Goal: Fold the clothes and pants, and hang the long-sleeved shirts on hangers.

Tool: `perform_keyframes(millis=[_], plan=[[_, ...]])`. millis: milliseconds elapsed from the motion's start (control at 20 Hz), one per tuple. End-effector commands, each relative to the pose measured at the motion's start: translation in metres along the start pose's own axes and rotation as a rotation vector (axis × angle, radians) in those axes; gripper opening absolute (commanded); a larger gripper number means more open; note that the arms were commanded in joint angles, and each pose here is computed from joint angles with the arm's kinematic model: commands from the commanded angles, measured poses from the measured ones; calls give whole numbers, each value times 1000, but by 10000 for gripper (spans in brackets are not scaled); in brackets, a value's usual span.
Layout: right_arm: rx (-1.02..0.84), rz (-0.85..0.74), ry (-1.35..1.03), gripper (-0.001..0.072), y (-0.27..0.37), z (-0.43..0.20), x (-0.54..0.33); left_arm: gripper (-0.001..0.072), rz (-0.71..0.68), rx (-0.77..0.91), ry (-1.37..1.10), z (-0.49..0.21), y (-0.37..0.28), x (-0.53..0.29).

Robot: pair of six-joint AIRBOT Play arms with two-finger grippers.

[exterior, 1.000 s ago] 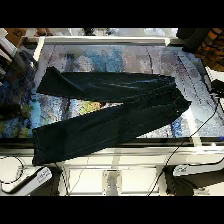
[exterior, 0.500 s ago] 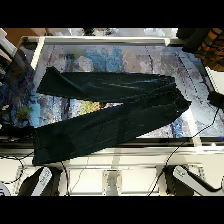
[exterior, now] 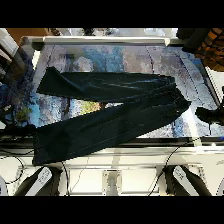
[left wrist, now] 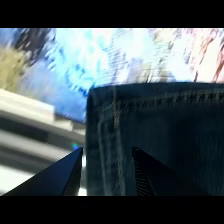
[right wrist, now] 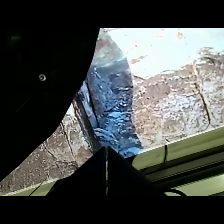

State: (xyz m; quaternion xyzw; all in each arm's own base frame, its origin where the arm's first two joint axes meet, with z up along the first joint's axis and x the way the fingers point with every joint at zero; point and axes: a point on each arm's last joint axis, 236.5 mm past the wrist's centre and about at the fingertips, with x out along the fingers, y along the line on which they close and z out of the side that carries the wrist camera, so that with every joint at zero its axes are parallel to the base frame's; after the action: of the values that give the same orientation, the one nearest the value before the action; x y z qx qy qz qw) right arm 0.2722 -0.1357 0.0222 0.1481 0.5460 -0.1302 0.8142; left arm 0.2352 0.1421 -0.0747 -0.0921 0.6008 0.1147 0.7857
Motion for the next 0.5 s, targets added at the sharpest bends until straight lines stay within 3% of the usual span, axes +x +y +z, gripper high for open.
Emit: perform_keyframes(millis=[0, 400, 450], plan=[[25, 60, -12, 29, 15, 0, 1, 351, -27, -19, -31, 12, -3, 17], [32, 86, 8, 29, 21, -5, 0, 346, -57, -62, -21, 15, -6, 40], [30, 87, 11, 29, 21, -6, 0, 319, -66, -69, -13, 14, -8, 43]])
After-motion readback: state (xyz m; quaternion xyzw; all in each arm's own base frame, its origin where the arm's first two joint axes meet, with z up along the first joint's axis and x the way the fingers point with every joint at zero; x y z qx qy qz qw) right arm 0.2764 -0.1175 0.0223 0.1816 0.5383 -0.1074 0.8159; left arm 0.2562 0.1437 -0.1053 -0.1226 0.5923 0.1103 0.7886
